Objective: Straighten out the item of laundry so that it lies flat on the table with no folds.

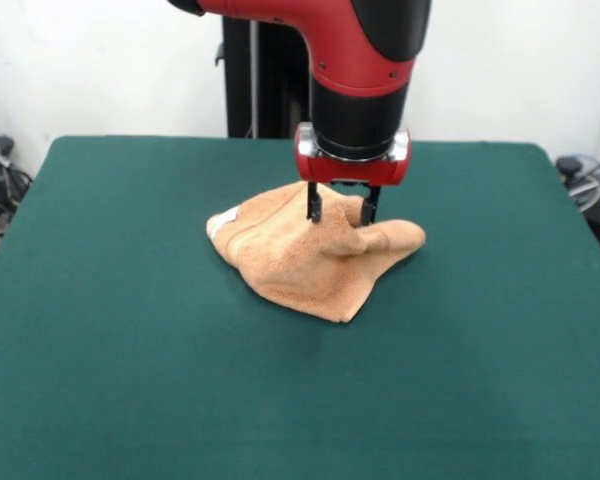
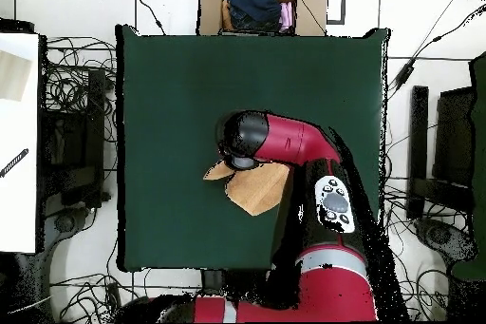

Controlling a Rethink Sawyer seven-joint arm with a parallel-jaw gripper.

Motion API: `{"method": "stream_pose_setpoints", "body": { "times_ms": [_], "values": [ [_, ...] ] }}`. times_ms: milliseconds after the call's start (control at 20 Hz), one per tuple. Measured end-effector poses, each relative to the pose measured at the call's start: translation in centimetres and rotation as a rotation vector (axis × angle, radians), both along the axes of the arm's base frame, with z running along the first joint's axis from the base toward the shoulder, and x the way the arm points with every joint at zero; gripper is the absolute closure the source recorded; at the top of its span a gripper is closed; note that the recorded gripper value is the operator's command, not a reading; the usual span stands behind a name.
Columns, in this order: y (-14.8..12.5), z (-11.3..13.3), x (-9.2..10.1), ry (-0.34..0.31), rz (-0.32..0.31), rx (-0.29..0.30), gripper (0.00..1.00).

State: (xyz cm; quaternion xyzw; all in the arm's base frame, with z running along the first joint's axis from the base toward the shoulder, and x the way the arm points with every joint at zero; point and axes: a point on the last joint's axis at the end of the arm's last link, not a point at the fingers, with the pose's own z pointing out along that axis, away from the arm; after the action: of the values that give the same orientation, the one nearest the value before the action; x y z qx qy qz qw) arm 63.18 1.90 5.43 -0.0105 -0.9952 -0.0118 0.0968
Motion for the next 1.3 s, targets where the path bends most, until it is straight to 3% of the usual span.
{"method": "stream_pose_setpoints", "body": {
  "times_ms": [1300],
  "values": [
    [-0.6, -1.4, 0.0, -0.059, -0.009, -0.011, 0.0]
  ]
}}
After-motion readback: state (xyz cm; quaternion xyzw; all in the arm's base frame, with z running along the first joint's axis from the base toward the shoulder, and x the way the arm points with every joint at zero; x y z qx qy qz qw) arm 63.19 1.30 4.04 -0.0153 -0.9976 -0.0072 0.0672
